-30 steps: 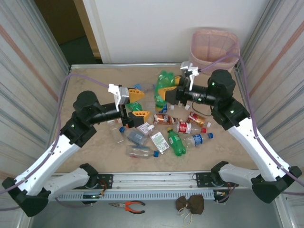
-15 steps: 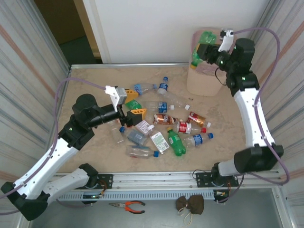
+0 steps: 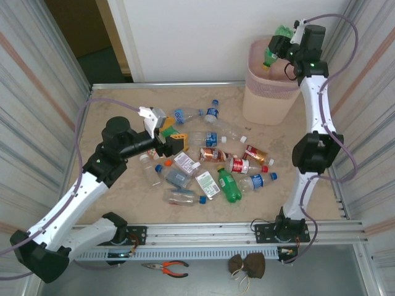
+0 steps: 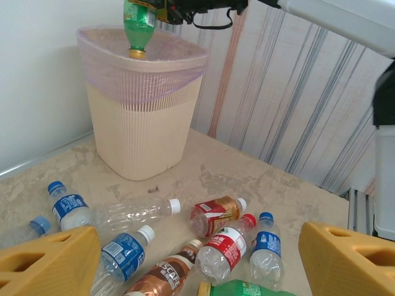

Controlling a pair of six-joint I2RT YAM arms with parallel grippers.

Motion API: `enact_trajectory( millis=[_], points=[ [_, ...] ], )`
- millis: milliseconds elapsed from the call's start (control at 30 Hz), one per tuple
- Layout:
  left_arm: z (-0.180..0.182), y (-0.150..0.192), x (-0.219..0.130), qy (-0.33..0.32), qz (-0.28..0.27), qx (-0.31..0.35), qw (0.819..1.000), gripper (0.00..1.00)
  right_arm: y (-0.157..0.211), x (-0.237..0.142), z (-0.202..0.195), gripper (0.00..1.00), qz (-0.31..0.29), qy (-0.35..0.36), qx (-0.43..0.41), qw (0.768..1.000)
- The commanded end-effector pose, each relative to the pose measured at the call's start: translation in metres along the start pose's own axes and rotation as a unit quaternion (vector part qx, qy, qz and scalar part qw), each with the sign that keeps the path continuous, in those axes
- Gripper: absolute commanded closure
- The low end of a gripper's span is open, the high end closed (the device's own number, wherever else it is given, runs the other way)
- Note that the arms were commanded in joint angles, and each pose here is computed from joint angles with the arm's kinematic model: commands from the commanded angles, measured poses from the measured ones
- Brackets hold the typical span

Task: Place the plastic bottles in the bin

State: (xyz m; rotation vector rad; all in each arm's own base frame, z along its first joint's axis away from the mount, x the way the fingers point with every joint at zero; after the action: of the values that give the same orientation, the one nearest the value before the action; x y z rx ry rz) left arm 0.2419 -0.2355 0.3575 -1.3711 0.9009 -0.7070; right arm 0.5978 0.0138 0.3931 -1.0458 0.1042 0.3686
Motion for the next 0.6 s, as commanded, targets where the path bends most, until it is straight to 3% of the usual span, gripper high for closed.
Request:
enact_trajectory(
  millis=[0,367,567],
  points=[
    [0.007,0.006,0.004,-0.008,0.000,-0.002,1.000,0.16,0.014,0.014,-0.006,0.59,0.042,0.008,0.011,0.999],
    [0.023,0.036,0.017,-0.017,0.034,-0.023,0.999,0.18,0.069,0.062,-0.036,0.60,0.110,0.022,-0.001,0.994],
    [0.024,0.044,0.019,-0.015,0.049,-0.028,0.998,0.19,0.113,0.054,-0.045,0.60,0.196,0.047,-0.009,0.979]
  ],
)
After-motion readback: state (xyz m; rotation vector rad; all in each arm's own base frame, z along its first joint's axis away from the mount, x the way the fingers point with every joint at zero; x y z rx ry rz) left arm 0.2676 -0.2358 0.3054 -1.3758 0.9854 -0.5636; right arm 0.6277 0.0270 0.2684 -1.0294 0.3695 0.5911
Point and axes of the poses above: each hand's point on the last joint's axis, 136 mm out from that joint toward the fingers, its own x axis out along the fingers, its own z axis along the line the jaws close on, y = z × x, the point moved 1 cm from there along -x, back along the fingers, and after that the axes turned 7 degrees about x, right-handed, at the moved point
